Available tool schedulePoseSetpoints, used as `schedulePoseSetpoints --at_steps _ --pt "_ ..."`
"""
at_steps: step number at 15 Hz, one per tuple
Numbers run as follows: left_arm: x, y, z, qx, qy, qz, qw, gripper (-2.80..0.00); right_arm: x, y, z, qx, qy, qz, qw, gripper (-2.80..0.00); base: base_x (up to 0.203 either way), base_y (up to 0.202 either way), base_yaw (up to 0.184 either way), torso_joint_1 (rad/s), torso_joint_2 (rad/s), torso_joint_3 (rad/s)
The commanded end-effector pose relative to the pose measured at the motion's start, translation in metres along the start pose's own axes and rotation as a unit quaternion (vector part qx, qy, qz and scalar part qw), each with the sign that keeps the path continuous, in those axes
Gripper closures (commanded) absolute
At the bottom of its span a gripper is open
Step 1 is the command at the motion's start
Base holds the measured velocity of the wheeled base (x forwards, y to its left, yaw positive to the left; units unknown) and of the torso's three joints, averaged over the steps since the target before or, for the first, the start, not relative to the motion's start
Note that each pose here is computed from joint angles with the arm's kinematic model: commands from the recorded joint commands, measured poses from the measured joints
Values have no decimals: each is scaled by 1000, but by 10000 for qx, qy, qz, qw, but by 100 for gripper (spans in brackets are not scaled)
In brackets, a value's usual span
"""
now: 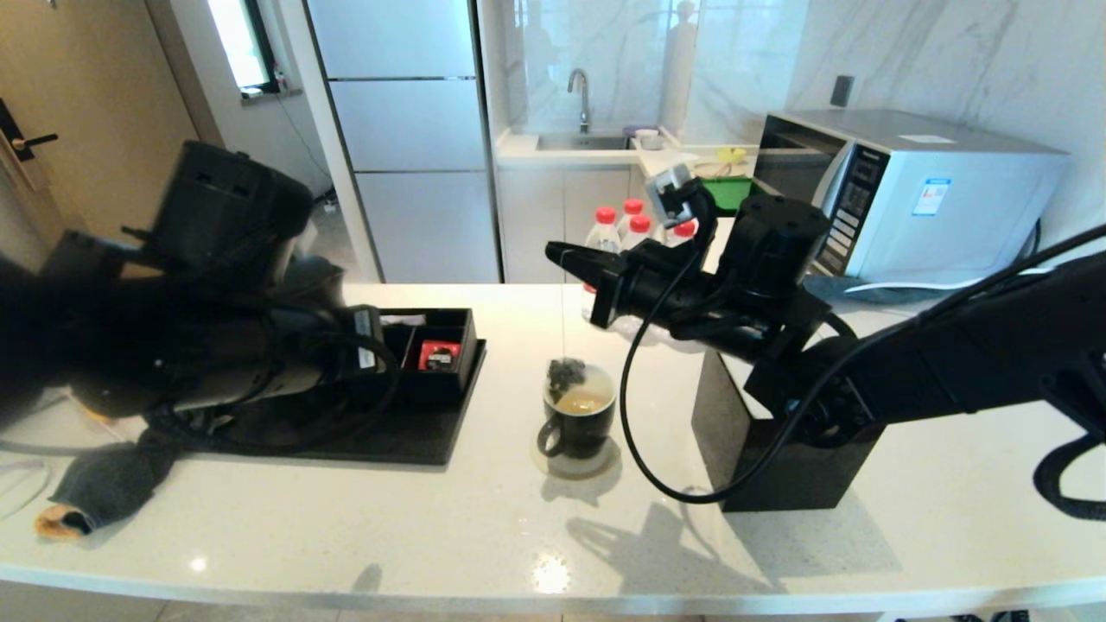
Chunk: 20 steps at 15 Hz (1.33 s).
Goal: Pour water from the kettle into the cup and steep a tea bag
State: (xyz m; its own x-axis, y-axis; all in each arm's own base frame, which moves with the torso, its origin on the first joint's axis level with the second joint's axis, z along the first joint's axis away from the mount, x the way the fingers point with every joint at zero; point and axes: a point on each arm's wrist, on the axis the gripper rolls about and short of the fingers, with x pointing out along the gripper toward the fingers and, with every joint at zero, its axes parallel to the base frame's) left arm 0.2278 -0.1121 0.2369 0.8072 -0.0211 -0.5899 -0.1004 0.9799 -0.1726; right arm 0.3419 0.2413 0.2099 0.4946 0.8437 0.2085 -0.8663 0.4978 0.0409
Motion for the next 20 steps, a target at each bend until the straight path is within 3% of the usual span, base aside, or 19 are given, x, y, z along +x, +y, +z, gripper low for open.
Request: schedulePoseSetpoints --at_steps 1,4,10,14,16,20 --pt "-6 6 -7 42 37 21 10000 0 -2 2 5 -28 -66 24 10000 0 0 0 0 0 0 0" --pt "-17 22 -28 296 190 98 9993 0 -2 2 5 -30 -71 22 10000 0 0 0 0 0 0 0" --pt "-34 50 -65 413 342 239 9983 0 -2 1 4 -42 -76 15 10000 0 0 0 0 0 0 0" --pt "-22 64 -91 274 -405 797 9956 0 -4 -7 1 -38 -46 -72 10000 0 0 0 0 0 0 0" --pt "-27 77 -101 343 -683 998 9921 0 -4 -10 0 -40 -39 -96 9999 0 0 0 0 0 0 0" --pt "-39 100 -113 258 -838 1328 9872 0 -4 -10 -2 -38 -33 -104 9999 0 0 0 0 0 0 0"
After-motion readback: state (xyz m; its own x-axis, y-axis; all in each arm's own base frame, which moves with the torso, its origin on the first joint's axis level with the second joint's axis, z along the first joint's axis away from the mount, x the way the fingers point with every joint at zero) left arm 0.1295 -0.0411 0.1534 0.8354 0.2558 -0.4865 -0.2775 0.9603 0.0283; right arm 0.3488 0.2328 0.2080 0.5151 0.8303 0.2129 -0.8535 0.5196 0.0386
